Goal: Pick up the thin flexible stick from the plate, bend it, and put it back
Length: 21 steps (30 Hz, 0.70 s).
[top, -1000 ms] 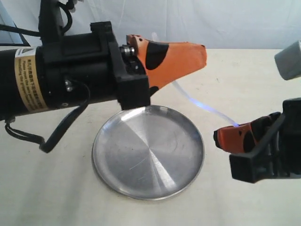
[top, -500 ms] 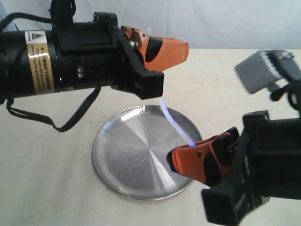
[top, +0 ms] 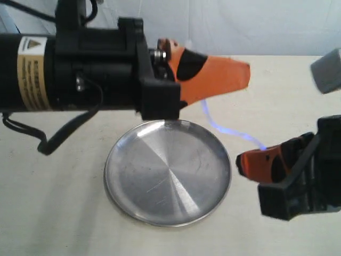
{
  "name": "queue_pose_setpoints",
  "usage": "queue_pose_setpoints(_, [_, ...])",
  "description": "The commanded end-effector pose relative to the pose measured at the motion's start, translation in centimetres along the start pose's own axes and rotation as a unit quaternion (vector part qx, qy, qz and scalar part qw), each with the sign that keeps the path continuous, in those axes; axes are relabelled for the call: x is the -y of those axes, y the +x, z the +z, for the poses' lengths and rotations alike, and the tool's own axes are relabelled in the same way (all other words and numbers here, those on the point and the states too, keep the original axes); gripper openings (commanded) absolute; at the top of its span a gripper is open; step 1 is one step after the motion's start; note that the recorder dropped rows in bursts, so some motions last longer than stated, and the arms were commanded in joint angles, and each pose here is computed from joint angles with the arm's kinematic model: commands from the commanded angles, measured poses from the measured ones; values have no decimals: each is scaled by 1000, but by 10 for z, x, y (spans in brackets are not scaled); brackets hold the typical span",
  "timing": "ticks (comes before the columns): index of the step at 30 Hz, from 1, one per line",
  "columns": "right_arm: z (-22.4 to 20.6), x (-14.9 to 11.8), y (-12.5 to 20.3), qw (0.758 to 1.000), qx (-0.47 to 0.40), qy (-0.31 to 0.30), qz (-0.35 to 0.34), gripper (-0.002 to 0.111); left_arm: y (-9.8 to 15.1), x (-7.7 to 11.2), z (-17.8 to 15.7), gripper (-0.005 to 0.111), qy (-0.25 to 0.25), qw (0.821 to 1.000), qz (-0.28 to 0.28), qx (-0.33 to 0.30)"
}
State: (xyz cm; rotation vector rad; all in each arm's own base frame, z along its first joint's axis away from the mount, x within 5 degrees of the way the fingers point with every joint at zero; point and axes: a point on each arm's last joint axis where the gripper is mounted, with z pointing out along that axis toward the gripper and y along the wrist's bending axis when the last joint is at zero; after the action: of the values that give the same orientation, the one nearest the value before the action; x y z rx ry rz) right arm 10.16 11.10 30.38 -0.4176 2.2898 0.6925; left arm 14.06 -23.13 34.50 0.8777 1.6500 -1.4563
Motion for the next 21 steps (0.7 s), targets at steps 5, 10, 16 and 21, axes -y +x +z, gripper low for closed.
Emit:
queue_pose_setpoints(5, [-3, -34, -13, 985, 76, -155, -20, -1, -12, -11, 3, 0, -85, 991, 107, -9])
queue_pose_setpoints(10, [-25, -28, -18, 977, 142, -148, -50, -1, 7, -20, 7, 0, -94, 986, 98, -100])
queue_pose_setpoints(16, [-29, -18, -13, 986, 124, -105, -40, -1, 21, -10, 6, 0, -29, 988, 63, -136])
queue_pose_setpoints(21, [-23, -11, -5, 994, 74, -66, -46, -1, 17, -7, 6, 0, -21, 991, 60, -119])
